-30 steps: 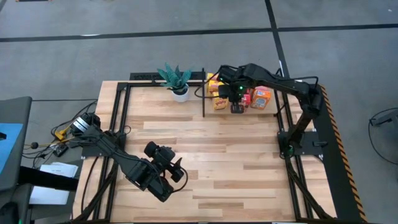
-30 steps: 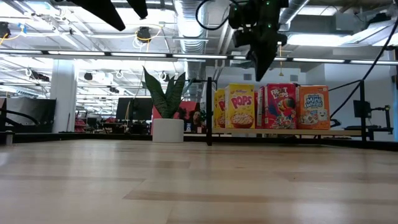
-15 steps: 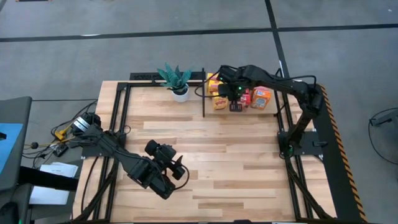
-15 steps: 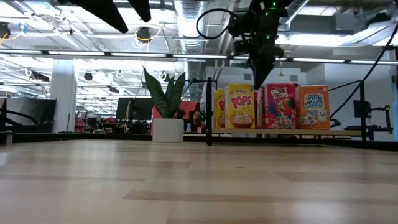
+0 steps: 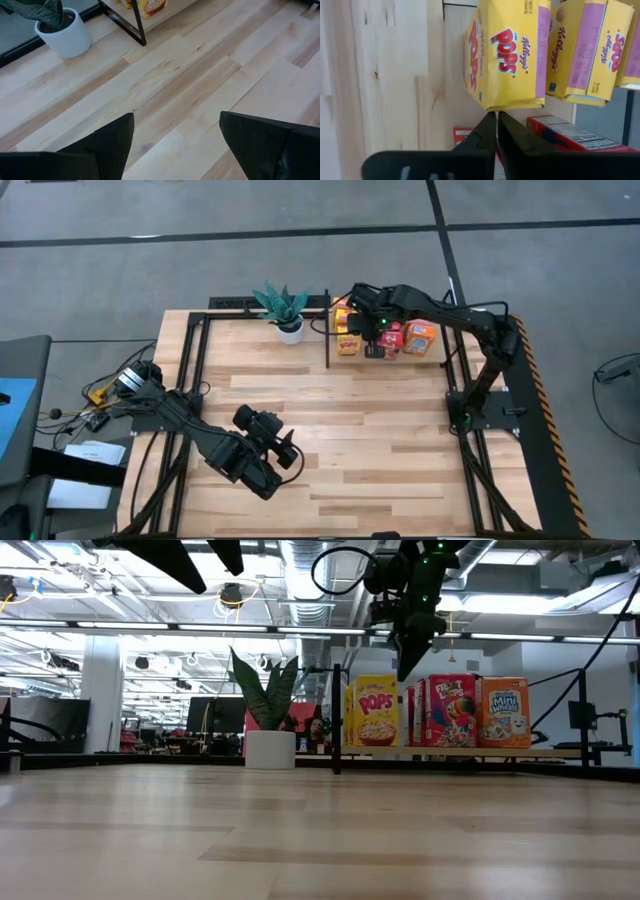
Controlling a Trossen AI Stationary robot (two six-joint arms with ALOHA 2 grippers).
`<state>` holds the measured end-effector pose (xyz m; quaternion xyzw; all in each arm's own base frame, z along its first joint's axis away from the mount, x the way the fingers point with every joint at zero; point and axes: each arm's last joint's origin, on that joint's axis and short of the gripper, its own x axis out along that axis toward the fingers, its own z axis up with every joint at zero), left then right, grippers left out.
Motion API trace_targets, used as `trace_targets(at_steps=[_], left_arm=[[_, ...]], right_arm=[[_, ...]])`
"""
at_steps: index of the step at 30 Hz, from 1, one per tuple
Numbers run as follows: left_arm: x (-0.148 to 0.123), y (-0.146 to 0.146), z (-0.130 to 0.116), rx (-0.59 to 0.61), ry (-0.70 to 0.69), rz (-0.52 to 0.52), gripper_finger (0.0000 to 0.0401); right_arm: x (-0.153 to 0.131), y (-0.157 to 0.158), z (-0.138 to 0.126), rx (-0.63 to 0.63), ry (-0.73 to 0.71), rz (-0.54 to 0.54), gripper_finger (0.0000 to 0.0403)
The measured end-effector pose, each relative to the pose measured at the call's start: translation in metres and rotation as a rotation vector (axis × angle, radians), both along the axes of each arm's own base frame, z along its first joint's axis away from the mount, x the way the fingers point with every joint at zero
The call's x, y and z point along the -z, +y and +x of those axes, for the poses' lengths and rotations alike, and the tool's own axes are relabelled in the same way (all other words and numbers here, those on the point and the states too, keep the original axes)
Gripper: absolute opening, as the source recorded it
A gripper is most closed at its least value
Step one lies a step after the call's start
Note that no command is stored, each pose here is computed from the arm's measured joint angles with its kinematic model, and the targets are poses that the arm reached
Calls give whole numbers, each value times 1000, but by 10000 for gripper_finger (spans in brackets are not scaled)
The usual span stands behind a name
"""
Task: Stack cereal on shelf
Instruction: Put the yellow cereal box on the shelf aligned with the yellow cereal boxes, then return to Home Position
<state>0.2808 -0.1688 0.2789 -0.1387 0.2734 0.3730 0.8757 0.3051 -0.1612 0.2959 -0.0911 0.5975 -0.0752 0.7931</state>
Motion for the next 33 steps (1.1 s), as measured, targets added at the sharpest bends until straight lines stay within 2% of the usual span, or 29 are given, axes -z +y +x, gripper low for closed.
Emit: trace_targets(at_steps=[3, 6, 10, 15, 17, 19, 22, 25, 28, 30, 33], left_arm=[[-1, 0, -1, -5, -9, -8, 286], [-15, 3, -4, -3, -42, -33, 286], [-46, 7, -10, 63, -71, -25, 286], [-75, 7, -20, 222, -20, 67, 286], [-79, 8, -23, 287, 32, 135, 286], [-80, 9, -24, 305, 52, 187, 286], [-78, 16, -23, 177, -15, 274, 286], [-67, 25, -30, 36, -118, 308, 286], [-64, 33, -55, -25, -236, 270, 286], [-66, 44, -78, -27, -267, 230, 286], [-76, 71, -115, -41, -344, 139, 286]], right_arm=[[-12, 3, -1, 9, 2, 10, 51], [-35, 11, -8, -3, 2, 61, 54], [-82, 28, -34, -61, -167, 149, 53], [-144, 51, -102, -158, -521, 248, 53], [-166, 63, -136, -170, -657, 205, 53], [-175, 76, -166, -152, -752, 150, 53], [-165, 96, -200, -132, -850, 103, 53], [-138, 111, -221, -102, -979, 91, 53], [-104, 118, -229, -92, -1110, 70, 53], [-84, 119, -231, -67, -1195, 76, 53], [-56, 121, -233, -10, -1283, 143, 53]])
